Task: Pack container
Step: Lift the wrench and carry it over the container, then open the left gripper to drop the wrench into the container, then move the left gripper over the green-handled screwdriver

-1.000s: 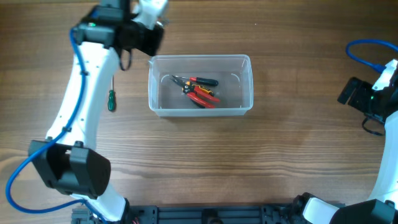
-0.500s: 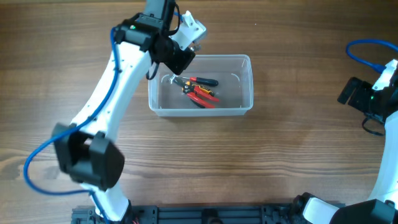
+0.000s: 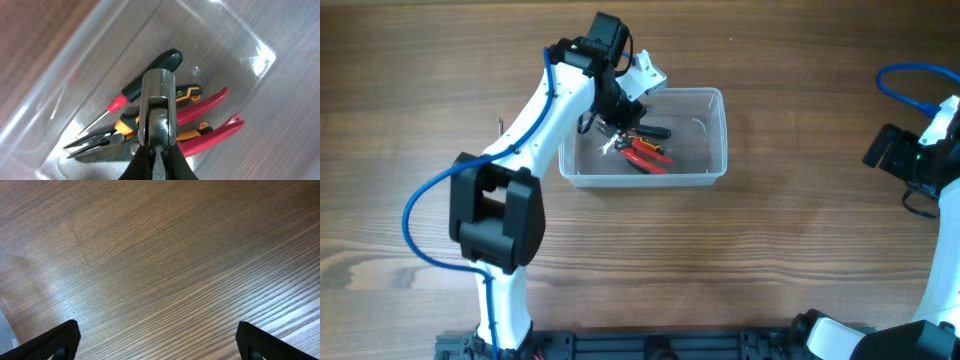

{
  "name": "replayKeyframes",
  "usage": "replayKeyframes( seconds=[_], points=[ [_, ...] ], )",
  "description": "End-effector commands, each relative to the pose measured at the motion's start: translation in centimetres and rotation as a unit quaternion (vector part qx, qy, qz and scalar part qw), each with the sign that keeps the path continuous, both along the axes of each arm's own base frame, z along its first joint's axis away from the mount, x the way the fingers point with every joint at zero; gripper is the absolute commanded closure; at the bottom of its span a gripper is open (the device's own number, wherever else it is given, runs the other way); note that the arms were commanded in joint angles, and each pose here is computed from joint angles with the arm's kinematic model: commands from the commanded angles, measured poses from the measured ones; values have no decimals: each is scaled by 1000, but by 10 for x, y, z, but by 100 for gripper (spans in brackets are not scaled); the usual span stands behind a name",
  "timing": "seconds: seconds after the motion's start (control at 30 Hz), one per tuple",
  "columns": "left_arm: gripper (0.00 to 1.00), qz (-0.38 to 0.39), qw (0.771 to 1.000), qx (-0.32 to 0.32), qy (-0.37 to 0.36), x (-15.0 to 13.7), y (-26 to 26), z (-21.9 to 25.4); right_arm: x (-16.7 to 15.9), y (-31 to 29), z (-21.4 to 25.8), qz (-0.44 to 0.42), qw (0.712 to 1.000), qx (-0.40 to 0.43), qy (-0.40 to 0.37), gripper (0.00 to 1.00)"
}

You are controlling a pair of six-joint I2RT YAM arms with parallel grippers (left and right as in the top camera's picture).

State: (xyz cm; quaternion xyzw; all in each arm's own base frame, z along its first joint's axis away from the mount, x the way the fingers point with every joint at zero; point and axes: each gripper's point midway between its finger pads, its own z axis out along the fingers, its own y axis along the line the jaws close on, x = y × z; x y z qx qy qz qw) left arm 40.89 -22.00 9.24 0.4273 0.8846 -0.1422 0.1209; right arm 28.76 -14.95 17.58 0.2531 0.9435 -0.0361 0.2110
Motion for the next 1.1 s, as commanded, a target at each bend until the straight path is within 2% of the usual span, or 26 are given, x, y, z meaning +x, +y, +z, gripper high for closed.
replayKeyframes(
  seconds=[0.0,0.07,0.1,0.17,0.3,0.4,0.5,0.53,0.57,0.6,0.7,0.83,0.97,1.07],
  points=[
    [96,-15,1000,-1,26,-2,-4,-23,0,1,-1,-6,1000,7,-2,0],
    [96,-15,999,3,35,-3,-4,-32,0,1,-1,-6,1000,7,-2,0],
    [92,-14,999,4,38,-3,-3,-34,0,1,-1,-6,1000,7,-2,0],
    [71,-13,999,4,38,-3,-4,-35,0,1,-1,-6,1000,7,-3,0],
    [67,-13,999,3,36,-2,-4,-35,0,1,-1,-6,1000,7,-2,0],
    [59,-13,1000,0,28,2,-5,-34,0,1,-1,-6,1000,7,-3,0],
    [55,-6,1000,-9,8,13,-9,-23,0,1,-1,-6,1000,7,-2,0],
    [50,6,1000,-15,0,19,-12,-14,0,1,-1,-6,1000,7,-2,0],
    [21,18,999,-26,-17,28,-15,2,0,1,-1,-6,1000,7,-2,0],
    [0,27,999,-34,-33,35,-17,17,0,1,-1,-6,1000,7,-3,0],
    [0,32,992,-66,-106,56,-20,82,0,1,-1,-6,1000,7,-2,0],
    [0,108,975,-85,-176,74,9,156,0,1,-1,-6,1000,7,-3,0],
    [0,186,967,-37,-170,66,75,171,0,1,-1,-6,1000,7,-3,0],
    [0,250,957,-36,-141,58,113,174,0,1,-1,-6,1000,7,-2,0]
  ],
)
